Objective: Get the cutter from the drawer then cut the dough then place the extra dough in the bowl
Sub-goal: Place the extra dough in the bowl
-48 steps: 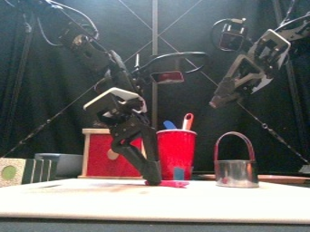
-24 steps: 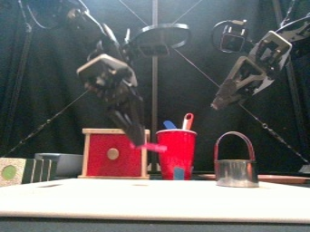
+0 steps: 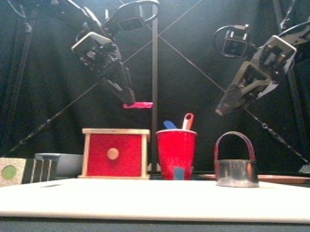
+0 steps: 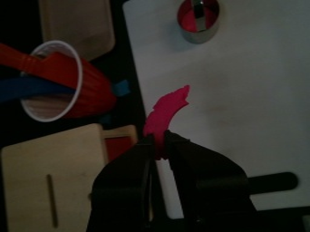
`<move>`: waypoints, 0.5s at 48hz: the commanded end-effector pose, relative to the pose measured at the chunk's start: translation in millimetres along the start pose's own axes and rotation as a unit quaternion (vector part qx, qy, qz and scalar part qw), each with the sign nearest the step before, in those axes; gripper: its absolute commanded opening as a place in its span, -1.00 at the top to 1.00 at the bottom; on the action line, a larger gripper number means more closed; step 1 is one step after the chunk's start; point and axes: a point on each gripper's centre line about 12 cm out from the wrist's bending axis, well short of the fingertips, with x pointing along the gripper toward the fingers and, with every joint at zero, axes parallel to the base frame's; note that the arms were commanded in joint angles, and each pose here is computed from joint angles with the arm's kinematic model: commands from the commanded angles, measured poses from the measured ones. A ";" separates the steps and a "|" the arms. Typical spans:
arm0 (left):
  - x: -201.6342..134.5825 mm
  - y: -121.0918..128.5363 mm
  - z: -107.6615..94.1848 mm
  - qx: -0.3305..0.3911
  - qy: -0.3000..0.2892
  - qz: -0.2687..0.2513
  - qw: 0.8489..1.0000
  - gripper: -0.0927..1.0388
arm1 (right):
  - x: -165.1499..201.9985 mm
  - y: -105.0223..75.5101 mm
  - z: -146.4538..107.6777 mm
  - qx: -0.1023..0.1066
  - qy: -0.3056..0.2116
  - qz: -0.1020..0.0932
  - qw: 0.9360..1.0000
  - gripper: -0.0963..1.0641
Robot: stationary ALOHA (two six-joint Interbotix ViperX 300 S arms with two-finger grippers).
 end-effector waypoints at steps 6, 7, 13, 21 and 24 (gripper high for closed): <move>-44.5 39.4 -7.9 -0.027 -0.043 0.055 0.997 -0.19 | -3.7 0.3 7.4 0.001 -0.015 0.001 1.000 -0.57; -48.6 42.8 -9.8 -0.031 -0.048 0.060 0.997 -0.19 | -3.7 0.2 6.8 0.000 -0.015 0.001 1.000 -0.57; -73.2 57.5 -25.7 -0.054 -0.081 0.086 0.992 -0.19 | -3.7 0.1 6.2 -0.001 -0.014 0.001 1.000 -0.57; -98.7 64.5 -66.5 -0.088 -0.098 0.119 0.984 -0.19 | -3.7 -0.4 3.8 -0.002 -0.012 0.000 1.000 -0.57; -107.5 66.5 -79.7 -0.107 -0.102 0.129 0.981 -0.19 | -3.7 -0.7 2.8 -0.002 -0.011 -0.001 1.000 -0.57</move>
